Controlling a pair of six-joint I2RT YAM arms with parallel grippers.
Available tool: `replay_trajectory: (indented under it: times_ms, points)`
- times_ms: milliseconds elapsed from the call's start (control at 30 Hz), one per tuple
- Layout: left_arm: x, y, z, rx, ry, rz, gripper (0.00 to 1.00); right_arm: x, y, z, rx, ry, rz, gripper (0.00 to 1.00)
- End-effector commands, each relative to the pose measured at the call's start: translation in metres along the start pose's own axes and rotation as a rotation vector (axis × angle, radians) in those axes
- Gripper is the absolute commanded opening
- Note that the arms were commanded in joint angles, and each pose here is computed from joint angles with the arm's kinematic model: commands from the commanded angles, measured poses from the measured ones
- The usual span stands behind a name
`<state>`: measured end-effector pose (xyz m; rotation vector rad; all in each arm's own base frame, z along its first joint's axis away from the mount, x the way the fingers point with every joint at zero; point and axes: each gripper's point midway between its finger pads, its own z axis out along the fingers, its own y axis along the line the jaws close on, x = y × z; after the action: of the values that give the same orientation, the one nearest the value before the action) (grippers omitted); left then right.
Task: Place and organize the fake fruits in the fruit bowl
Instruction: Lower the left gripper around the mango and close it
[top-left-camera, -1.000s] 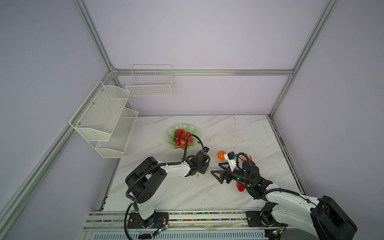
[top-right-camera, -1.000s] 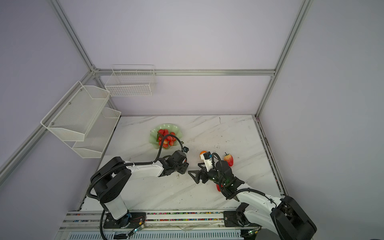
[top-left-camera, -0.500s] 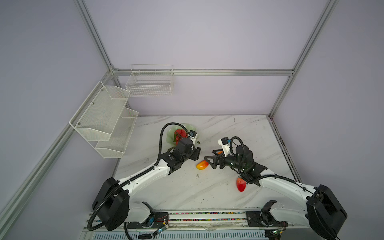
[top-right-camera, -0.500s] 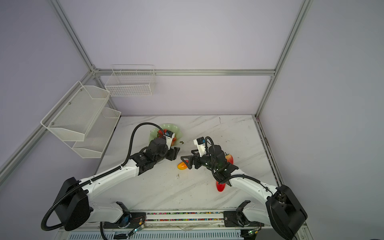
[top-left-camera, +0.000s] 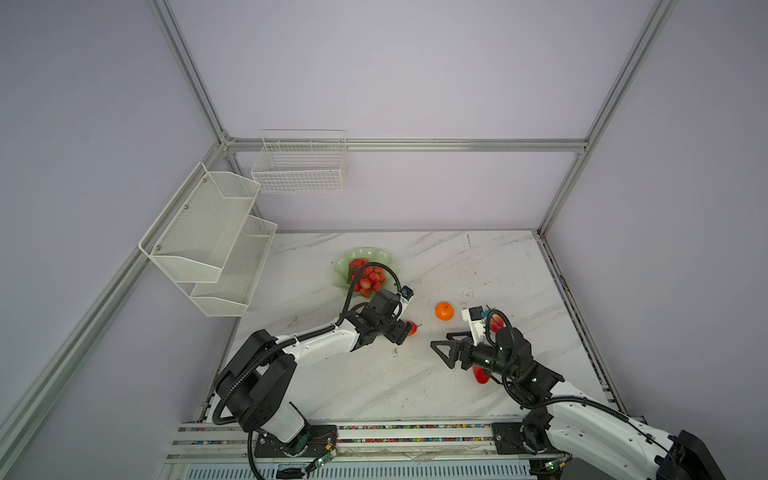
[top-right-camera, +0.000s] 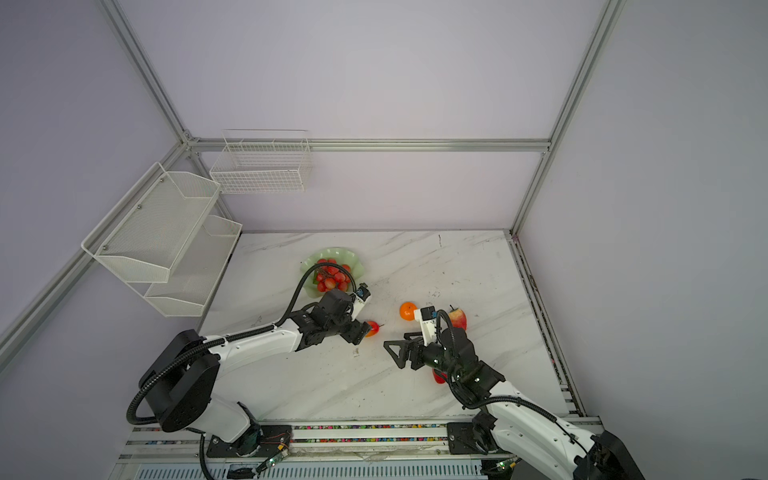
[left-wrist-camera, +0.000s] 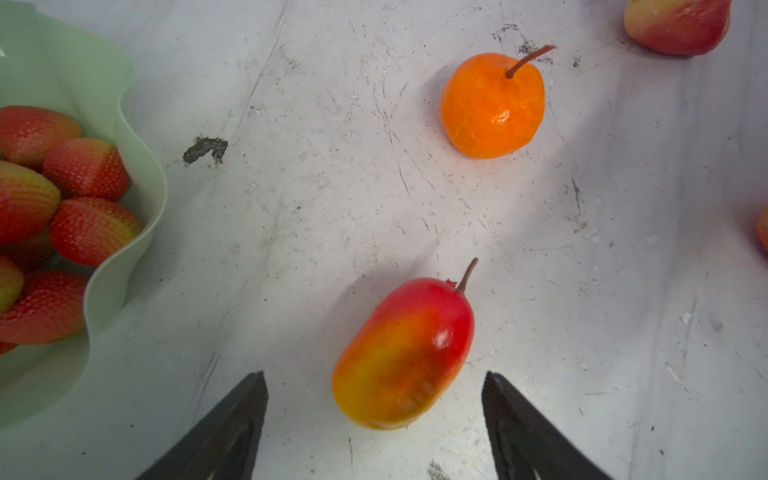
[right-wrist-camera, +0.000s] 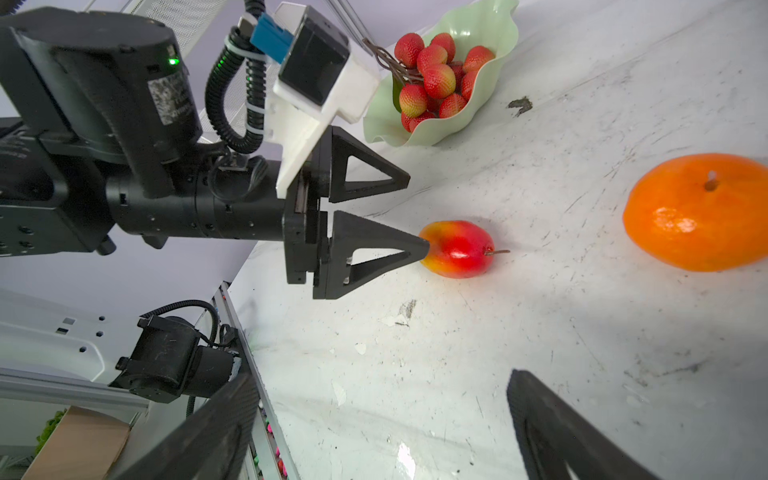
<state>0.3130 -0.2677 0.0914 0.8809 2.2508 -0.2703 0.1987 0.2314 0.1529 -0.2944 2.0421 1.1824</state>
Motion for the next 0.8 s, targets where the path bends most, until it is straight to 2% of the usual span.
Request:
replay_trajectory:
  times_ms: [0, 200, 567, 767]
  points:
    - [-0.017, -0.001, 0.007, 0.010, -0.046, 0.112, 0.83, 0.003, -0.004, -0.003, 0.015, -0.004, 0.040, 0.97]
    - [-0.005, -0.013, 0.023, 0.080, 0.023, 0.169, 0.84, 0.004, -0.003, -0.002, 0.005, 0.005, 0.037, 0.97]
    - [-0.008, -0.018, 0.041, 0.105, -0.016, 0.152, 0.80, 0.007, -0.005, 0.001, 0.007, 0.012, 0.030, 0.97]
    - [-0.011, -0.022, 0.043, 0.126, -0.028, 0.154, 0.71, 0.005, -0.005, 0.001, 0.007, 0.009, 0.026, 0.97]
